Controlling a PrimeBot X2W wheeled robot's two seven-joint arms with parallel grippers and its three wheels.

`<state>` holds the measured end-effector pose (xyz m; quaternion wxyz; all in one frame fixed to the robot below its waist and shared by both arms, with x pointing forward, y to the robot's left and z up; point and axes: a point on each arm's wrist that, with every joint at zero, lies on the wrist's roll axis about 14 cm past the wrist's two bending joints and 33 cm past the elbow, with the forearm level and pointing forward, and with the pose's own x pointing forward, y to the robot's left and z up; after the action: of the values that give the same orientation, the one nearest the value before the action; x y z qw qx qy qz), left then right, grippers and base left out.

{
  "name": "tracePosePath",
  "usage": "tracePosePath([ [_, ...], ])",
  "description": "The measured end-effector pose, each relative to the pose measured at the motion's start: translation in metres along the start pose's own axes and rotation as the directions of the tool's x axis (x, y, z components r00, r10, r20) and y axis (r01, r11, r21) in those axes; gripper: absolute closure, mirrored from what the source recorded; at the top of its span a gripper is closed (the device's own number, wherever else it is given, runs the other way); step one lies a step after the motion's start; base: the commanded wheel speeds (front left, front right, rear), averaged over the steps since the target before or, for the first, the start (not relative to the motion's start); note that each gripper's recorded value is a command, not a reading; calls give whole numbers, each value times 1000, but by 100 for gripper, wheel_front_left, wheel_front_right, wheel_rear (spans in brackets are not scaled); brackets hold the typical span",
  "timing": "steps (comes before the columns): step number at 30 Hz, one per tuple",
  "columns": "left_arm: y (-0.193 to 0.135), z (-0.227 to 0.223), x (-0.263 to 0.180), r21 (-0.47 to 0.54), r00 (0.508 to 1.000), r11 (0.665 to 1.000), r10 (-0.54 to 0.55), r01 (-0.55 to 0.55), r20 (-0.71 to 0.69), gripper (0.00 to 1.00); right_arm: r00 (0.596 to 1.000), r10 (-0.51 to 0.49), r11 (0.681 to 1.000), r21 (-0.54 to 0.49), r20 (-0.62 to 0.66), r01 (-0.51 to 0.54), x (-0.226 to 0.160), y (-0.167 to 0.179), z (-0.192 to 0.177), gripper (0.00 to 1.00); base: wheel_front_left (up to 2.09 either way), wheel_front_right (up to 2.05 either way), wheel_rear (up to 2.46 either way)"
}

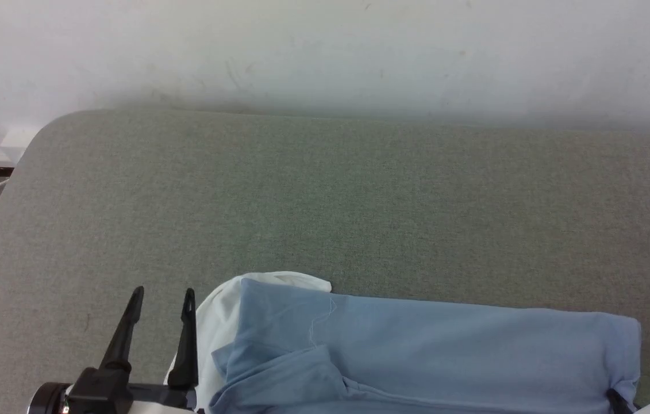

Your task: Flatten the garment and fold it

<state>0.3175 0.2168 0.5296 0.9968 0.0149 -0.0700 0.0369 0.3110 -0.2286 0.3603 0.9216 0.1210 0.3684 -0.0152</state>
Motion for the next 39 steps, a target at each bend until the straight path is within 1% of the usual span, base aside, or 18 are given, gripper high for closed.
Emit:
tracePosePath([
  [3, -4, -3, 0, -8, 1000, 1000, -13, 13, -9, 0, 999, -15, 1000, -2, 42, 15, -2, -8, 7, 100, 0, 0, 0],
  [6, -5, -5, 0, -11, 1000, 1000, -16, 16, -16, 0, 995, -59, 998, 4, 85, 59, -3, -24, 21, 100, 0, 0, 0],
  [8, -6, -6, 0, -14, 1000, 1000, -21, 21, -18, 0, 986, -129, 991, -9, 108, 131, -6, -49, 32, 100, 0, 0, 0],
  [10, -6, -9, -1, -19, 999, 1000, -22, 21, -28, 0, 970, -208, 975, -50, 125, 215, -13, -76, 42, 100, 0, 0, 0],
  [12, -8, -11, -1, -24, 999, 999, -27, 26, -34, 0, 957, -253, 964, -49, 140, 262, -18, -91, 49, 100, 0, 0, 0],
  [15, -8, -9, 0, -27, 999, 999, -29, 29, -27, 0, 955, -260, 961, -56, 143, 270, -20, -91, 54, 100, 0, 0, 0],
  [17, -8, -9, -1, -28, 999, 999, -29, 28, -24, 0, 959, -243, 964, -68, 148, 255, -20, -84, 59, 100, 0, 0, 0],
  [23, -6, -3, -4, -30, 1000, 999, -23, 22, -4, 0, 976, -149, 976, -137, 158, 171, -28, -49, 72, 100, 0, 0, 0],
  [27, -6, 2, -7, -34, 1000, 999, -23, 24, 10, 0, 995, -28, 983, -176, 97, 44, -36, -8, 61, 100, 0, 0, 0],
  [30, -4, 4, -9, -34, 1000, 999, -15, 15, 17, 0, 997, 65, 974, -221, 49, -52, -44, 21, 53, 100, 0, 0, 0],
  [32, -2, 5, -11, -34, 1000, 999, -11, 11, 19, 0, 991, 133, 960, -253, 28, -122, -49, 44, 50, 100, 0, 0, 0],
  [34, -1, 5, -13, -38, 1000, 999, -5, 6, 20, 0, 975, 222, 938, -273, -1, -214, -53, 72, 46, 100, 0, 0, 0],
  [37, 1, 5, -16, -41, 1000, 999, 4, -3, 20, 0, 937, 346, 903, -256, -45, -346, -59, 112, 37, 100, 0, 0, 0],
  [39, 2, 6, -18, -42, 1000, 999, 12, -11, 20, 0, 902, 427, 871, -236, -71, -431, -63, 139, 32, 100, 0, 0, 0],
])
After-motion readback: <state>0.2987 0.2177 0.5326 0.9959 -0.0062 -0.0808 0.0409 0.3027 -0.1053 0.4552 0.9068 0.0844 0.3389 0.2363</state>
